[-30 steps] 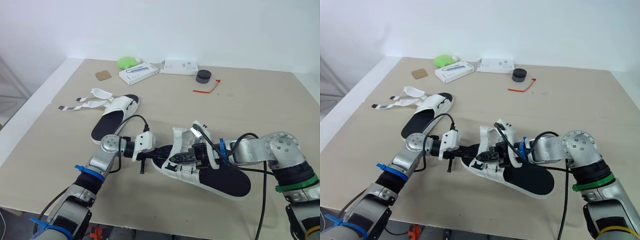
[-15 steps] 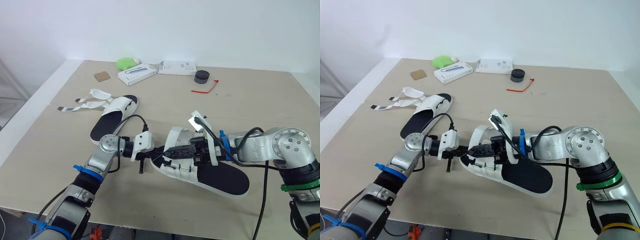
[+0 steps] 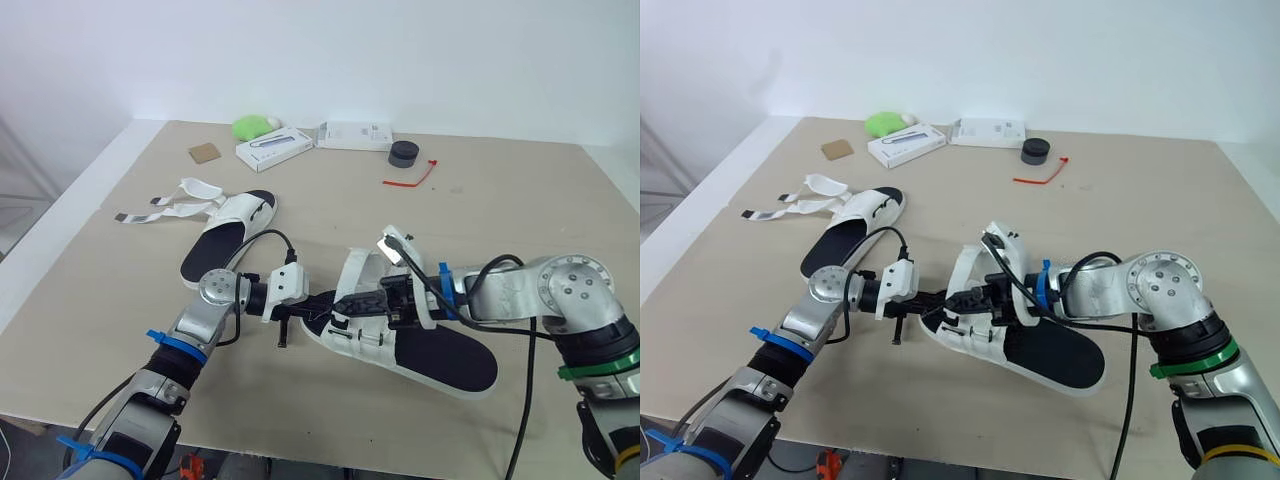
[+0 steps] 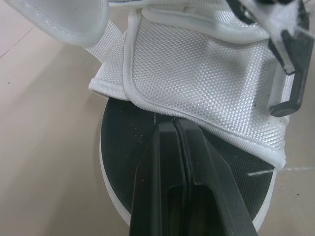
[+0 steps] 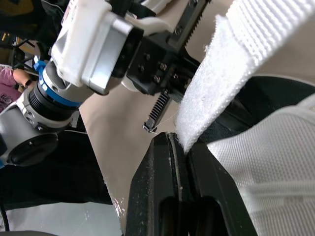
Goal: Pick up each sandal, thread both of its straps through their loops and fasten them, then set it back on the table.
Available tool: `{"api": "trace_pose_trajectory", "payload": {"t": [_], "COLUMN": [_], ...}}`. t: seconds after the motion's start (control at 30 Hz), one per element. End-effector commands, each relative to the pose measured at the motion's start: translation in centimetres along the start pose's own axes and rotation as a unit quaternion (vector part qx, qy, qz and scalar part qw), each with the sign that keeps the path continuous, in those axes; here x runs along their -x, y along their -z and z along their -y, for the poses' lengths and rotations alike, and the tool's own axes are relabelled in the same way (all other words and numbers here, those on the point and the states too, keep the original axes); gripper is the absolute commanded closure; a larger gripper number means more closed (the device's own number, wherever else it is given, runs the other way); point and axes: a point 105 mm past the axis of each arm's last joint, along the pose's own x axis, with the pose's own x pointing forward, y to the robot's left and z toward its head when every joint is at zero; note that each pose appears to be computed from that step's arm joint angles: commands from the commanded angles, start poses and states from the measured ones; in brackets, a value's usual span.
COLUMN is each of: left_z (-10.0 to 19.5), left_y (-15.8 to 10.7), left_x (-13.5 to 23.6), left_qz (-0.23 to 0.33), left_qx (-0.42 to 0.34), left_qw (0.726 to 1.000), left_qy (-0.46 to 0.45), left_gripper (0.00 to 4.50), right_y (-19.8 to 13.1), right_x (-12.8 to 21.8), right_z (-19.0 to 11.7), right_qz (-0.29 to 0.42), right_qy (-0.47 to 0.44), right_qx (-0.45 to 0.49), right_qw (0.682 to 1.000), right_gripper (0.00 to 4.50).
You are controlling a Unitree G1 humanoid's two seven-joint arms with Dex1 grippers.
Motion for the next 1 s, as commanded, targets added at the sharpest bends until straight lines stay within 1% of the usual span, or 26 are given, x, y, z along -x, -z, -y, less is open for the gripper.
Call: {"api": "trace_pose_trajectory", "payload": {"t": [0.03, 0.33, 0.5, 0.63, 1.0], "left_z": [3.8, 3.9, 3.8, 3.9, 4.0], "left_y": [5.1, 5.1, 5.2, 5.2, 5.1], "left_x": [-1.0, -1.1, -1.1, -1.1, -1.1], "left_qz": [-0.082, -0.082, -0.082, -0.081, -0.079], "left_qx": [0.078, 0.078, 0.079, 0.079, 0.083], "left_qw": [0.992, 0.992, 0.992, 0.992, 0.992], "left_qy": [0.058, 0.059, 0.056, 0.056, 0.053], "left_gripper": [4.5, 4.5, 4.5, 4.5, 4.5], "right_y": [0.5, 0.3, 1.1, 2.2, 2.2], "right_x": [0.0, -0.2, -0.5, -1.2, -1.6], "right_z": [-0.7, -0.5, -0.7, 0.6, 2.4], "right_qz": [-0.009, -0.006, -0.021, -0.042, -0.049], "right_qy": [-0.012, -0.012, -0.028, 0.001, 0.051], "right_qx": [0.01, 0.001, -0.004, -0.028, -0.052], "right_qw": [1.0, 1.0, 0.999, 0.999, 0.996], "right_gripper": [4.46, 4.46, 4.46, 4.46, 4.46]}}
